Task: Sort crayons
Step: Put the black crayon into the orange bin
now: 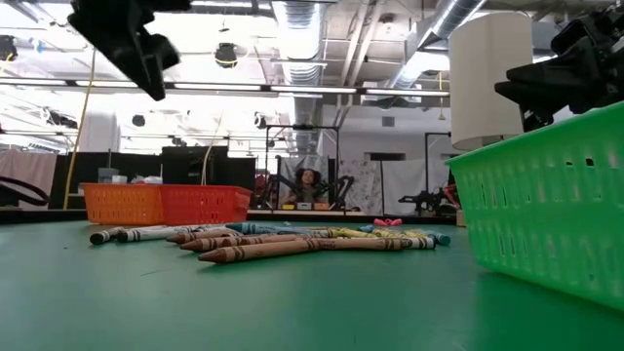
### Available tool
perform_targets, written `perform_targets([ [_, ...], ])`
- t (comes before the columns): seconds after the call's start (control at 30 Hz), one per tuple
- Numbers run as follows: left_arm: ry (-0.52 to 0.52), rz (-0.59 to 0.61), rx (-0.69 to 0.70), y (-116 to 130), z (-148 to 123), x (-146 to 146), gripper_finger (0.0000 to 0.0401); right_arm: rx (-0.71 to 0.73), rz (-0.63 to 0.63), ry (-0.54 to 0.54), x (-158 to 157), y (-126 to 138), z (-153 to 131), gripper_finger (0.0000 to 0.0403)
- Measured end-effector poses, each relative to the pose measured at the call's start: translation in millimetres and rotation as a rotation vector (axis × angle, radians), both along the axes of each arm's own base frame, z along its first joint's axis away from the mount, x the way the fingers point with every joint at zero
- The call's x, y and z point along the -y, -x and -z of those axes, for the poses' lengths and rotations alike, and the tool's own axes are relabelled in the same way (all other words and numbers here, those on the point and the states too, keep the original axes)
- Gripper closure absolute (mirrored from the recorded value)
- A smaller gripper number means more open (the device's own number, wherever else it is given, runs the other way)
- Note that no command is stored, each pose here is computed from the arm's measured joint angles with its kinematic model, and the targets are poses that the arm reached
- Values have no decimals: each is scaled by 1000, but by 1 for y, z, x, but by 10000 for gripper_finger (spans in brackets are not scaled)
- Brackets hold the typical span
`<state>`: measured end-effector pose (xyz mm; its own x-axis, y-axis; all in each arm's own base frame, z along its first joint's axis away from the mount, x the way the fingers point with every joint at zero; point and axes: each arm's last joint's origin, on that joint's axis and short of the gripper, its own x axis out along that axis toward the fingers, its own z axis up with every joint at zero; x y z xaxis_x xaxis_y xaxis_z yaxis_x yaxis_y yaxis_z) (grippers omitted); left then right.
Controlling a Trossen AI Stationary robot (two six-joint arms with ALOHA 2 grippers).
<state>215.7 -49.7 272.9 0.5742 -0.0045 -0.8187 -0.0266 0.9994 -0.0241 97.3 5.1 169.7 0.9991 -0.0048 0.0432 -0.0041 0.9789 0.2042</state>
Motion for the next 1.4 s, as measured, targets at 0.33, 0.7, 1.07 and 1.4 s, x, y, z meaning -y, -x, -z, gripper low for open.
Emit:
perform_targets([
  [0.33,-2,-403,-217,-40,49,19,252,4,1,-1,0,0,0,280],
  [0.7,337,-913,-347,-53,75,15,252,7,1,-1,0,0,-1,280],
  [1.07,503,-1334,-279,-47,76,23,252,4,1,0,0,0,0,280],
  [1.4,549,-1491,-252,-44,84,23,252,1,-3,0,0,0,0,280],
])
